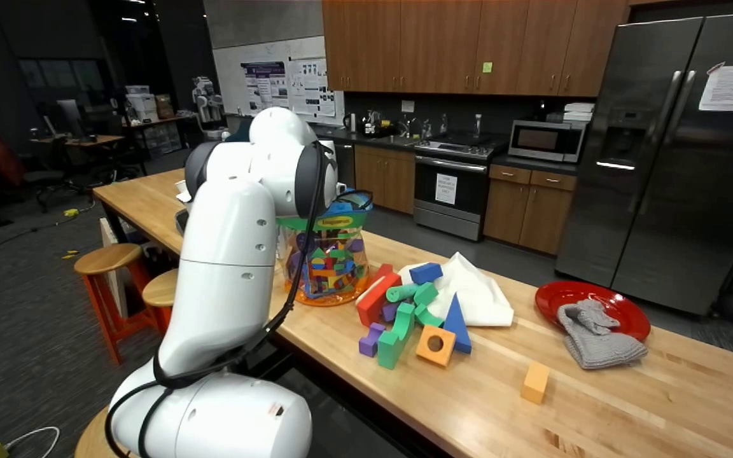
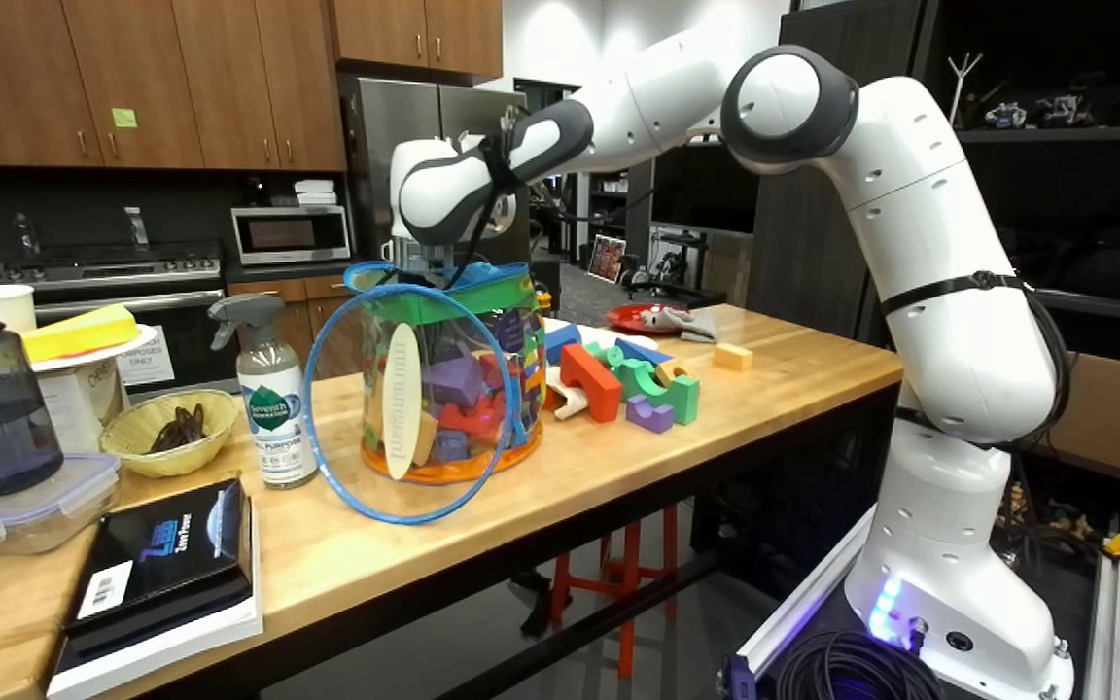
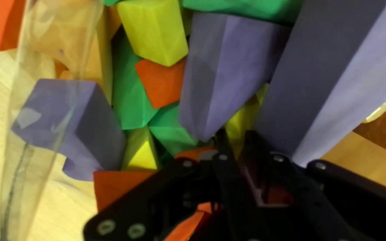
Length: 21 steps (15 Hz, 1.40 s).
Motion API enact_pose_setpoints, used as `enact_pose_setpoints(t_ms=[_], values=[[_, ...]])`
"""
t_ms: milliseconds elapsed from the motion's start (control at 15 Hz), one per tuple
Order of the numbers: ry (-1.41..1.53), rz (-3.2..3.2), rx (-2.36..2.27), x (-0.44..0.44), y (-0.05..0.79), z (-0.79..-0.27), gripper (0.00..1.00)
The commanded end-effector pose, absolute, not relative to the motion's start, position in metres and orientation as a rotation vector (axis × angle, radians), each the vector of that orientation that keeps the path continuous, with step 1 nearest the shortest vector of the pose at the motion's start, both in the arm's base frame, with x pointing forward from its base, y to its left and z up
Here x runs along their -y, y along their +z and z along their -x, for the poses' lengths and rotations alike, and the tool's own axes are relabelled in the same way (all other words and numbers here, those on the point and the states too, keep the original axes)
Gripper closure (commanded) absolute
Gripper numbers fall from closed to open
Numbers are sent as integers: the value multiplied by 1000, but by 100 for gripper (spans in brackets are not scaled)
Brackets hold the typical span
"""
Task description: Remove an orange block from the plastic bag and put it on the pile of blocks on the table
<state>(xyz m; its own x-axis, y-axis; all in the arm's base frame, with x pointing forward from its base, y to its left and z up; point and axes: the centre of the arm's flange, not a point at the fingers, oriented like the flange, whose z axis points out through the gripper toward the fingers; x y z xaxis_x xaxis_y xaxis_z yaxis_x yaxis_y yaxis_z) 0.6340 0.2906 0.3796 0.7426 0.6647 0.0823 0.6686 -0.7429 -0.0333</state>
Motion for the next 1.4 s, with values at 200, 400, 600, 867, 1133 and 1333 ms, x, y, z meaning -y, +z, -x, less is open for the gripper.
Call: enact_pose_setpoints(t_ms=[200, 400, 600, 867, 1133, 1333], values=[[-99, 2875, 1101, -291, 379, -634, 72], [-115, 2883, 1105, -290, 381, -635, 43], [-130, 2895, 1108, -288, 388, -637, 25], [-197, 2903, 1100, -286, 399, -640, 1], [-337, 2875, 1056, -292, 404, -646, 0], [-380, 2852, 1030, -299, 397, -647, 0]])
